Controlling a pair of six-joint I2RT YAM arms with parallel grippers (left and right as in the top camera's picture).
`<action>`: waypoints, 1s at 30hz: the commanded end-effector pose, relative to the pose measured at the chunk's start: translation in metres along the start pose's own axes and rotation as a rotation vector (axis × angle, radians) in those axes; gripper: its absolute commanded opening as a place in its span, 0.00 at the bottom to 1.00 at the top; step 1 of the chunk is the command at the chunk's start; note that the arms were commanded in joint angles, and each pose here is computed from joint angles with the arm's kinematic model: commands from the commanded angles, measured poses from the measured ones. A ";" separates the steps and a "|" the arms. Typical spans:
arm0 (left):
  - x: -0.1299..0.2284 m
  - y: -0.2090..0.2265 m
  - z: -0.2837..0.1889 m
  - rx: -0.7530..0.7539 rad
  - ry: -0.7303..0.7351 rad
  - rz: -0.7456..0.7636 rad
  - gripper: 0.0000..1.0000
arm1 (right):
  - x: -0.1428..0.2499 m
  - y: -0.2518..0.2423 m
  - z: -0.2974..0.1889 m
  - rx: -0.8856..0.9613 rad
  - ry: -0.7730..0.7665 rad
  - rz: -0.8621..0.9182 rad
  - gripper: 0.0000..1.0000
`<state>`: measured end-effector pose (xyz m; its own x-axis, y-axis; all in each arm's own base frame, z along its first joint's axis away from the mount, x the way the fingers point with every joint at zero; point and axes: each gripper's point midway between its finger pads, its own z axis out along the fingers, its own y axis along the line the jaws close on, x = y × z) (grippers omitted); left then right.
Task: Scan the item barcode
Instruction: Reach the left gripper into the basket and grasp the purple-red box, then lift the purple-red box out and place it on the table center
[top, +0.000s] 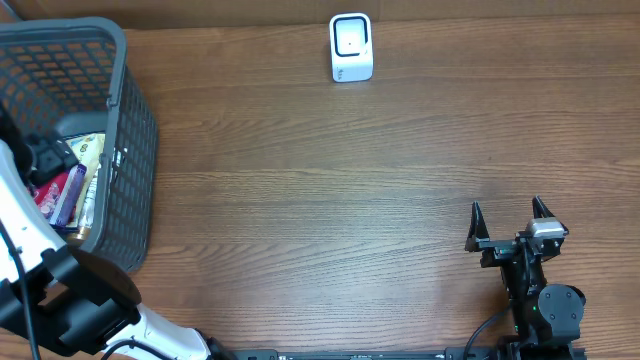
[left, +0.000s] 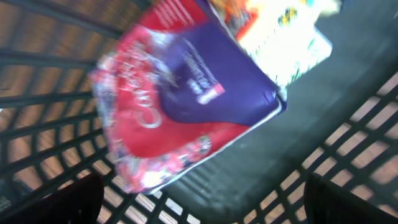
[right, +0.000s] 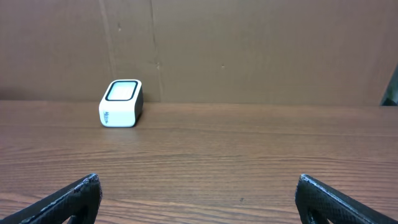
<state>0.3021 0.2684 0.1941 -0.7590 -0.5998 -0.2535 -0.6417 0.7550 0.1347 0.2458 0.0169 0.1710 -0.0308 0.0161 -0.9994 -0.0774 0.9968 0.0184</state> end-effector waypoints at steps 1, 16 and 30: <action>0.015 -0.009 0.030 0.015 0.064 0.136 0.94 | 0.001 -0.003 0.000 0.014 -0.006 -0.001 1.00; 0.016 -0.001 0.086 -0.071 0.027 0.197 0.69 | 0.001 -0.003 0.000 0.014 -0.006 -0.001 1.00; -0.030 0.009 0.027 -0.078 -0.117 -0.001 0.04 | 0.001 -0.003 0.000 0.014 -0.006 -0.001 1.00</action>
<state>0.3048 0.2873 0.1362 -0.8326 -0.5006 -0.2371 -0.5501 0.7975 0.2477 0.2458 0.0168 0.1711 -0.0304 0.0161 -0.9994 -0.0770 0.9969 0.0184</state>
